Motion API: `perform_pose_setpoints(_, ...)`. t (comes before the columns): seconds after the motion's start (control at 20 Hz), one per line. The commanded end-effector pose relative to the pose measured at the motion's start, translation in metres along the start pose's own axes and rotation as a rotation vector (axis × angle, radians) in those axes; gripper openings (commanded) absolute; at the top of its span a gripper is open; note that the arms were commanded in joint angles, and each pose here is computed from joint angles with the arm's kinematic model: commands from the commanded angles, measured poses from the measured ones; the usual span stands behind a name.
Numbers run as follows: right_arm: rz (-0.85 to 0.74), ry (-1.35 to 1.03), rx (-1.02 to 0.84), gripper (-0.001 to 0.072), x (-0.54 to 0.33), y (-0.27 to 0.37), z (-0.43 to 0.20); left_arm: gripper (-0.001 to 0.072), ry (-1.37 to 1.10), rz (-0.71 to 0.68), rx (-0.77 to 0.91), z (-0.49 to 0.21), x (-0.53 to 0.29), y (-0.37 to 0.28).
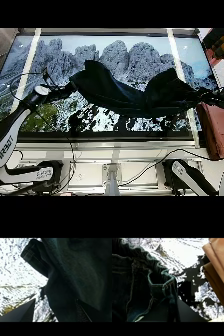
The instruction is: Fold the clothes and pants, and hang the long-sleeved shirts on hangers.
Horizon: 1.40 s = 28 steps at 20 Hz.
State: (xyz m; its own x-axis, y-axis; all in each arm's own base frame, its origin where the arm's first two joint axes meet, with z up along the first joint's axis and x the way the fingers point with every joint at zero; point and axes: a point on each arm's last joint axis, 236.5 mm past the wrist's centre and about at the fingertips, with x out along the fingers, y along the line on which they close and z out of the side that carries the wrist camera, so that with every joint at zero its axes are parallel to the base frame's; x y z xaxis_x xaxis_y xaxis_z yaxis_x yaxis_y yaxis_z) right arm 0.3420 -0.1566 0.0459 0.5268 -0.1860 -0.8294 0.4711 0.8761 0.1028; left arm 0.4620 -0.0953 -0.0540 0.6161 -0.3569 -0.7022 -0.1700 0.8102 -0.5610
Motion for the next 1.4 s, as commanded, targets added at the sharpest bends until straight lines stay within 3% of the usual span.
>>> perform_pose_setpoints(0.0, -0.013, 0.001, 0.030, 0.0049, 0.001, -0.010, -0.001, 0.0487, -0.032, 0.038, -0.035, -0.001, 0.021, 0.014)
perform_pose_setpoints(0.1, -0.013, -0.007, 0.030, 0.0049, 0.001, -0.010, 0.001, 0.0439, -0.031, 0.048, -0.051, -0.005, 0.029, 0.018)
perform_pose_setpoints(0.25, -0.013, -0.014, 0.030, 0.0049, 0.001, -0.010, 0.002, 0.0246, -0.068, 0.054, -0.092, 0.000, 0.035, 0.018)
perform_pose_setpoints(0.65, 0.016, 0.009, 0.052, 0.0050, 0.001, -0.003, -0.003, 0.0217, -0.247, 0.078, -0.063, 0.018, 0.043, -0.003)
perform_pose_setpoints(0.7, 0.016, 0.009, 0.052, 0.0050, 0.001, -0.003, -0.003, 0.0068, -0.243, 0.077, -0.059, 0.015, 0.045, -0.004)
perform_pose_setpoints(0.75, 0.016, 0.009, 0.052, 0.0050, 0.001, -0.003, -0.003, 0.0031, -0.243, 0.077, -0.056, 0.014, 0.045, -0.005)
perform_pose_setpoints(1.0, 0.019, 0.000, 0.042, 0.0050, 0.001, -0.002, -0.001, 0.0030, -0.281, 0.068, -0.042, 0.033, 0.034, -0.008)
perform_pose_setpoints(1.2, 0.111, -0.121, 0.091, 0.0050, -0.006, 0.025, 0.031, 0.0029, -0.487, 0.028, 0.245, 0.118, -0.035, -0.056)
perform_pose_setpoints(1.35, 0.216, -0.333, 0.055, 0.0050, -0.025, 0.076, 0.081, 0.0029, -0.769, 0.005, 0.409, 0.198, -0.133, -0.107)
